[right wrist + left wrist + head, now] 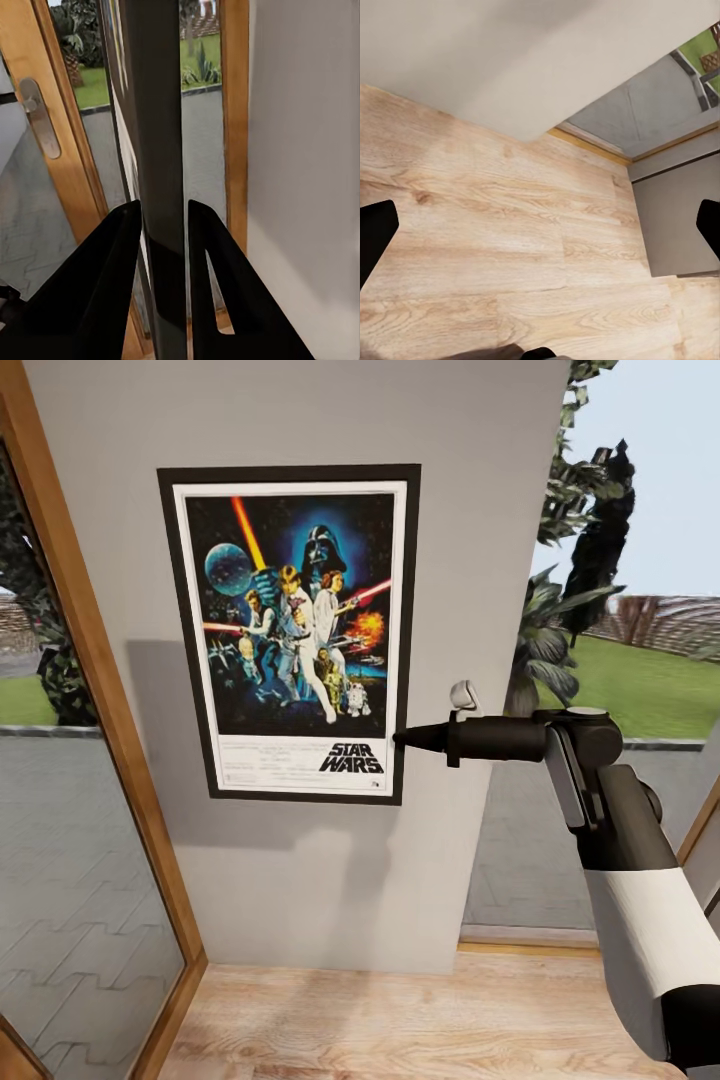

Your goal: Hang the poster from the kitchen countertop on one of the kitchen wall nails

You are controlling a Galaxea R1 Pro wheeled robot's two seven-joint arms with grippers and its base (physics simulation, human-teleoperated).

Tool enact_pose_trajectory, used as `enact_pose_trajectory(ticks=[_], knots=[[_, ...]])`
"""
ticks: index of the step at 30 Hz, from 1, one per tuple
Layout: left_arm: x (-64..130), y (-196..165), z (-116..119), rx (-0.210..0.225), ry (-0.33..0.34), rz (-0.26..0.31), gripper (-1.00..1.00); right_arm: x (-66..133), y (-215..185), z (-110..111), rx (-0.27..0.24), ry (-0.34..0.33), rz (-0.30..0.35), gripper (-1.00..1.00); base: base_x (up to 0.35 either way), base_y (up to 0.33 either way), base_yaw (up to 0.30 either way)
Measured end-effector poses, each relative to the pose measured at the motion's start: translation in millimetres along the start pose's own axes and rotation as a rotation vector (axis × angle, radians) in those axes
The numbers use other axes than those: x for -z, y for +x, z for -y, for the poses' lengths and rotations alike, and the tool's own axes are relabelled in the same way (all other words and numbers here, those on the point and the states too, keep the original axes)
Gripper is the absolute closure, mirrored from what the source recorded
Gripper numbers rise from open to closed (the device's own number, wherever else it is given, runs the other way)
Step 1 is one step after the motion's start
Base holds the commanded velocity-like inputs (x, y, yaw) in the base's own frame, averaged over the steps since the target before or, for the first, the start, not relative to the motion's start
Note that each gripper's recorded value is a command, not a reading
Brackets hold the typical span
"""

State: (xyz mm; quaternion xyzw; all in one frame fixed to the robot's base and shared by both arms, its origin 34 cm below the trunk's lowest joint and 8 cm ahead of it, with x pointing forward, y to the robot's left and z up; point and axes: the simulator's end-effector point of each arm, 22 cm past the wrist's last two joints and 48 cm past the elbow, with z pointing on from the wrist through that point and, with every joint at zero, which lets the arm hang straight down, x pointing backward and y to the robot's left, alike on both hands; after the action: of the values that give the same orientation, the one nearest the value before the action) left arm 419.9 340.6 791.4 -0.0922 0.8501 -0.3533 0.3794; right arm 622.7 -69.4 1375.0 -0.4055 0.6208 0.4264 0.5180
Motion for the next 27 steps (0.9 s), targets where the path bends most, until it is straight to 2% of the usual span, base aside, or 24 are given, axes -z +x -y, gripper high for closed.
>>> enact_pose_trajectory(ticks=[27], knots=[[2.5, -1.9, -2.6, -0.004, -0.005, 0.000, -1.00, 0.2, -0.2, -0.3, 0.003, -0.002, 0.002, 1.00, 0.000, 0.000, 0.000]])
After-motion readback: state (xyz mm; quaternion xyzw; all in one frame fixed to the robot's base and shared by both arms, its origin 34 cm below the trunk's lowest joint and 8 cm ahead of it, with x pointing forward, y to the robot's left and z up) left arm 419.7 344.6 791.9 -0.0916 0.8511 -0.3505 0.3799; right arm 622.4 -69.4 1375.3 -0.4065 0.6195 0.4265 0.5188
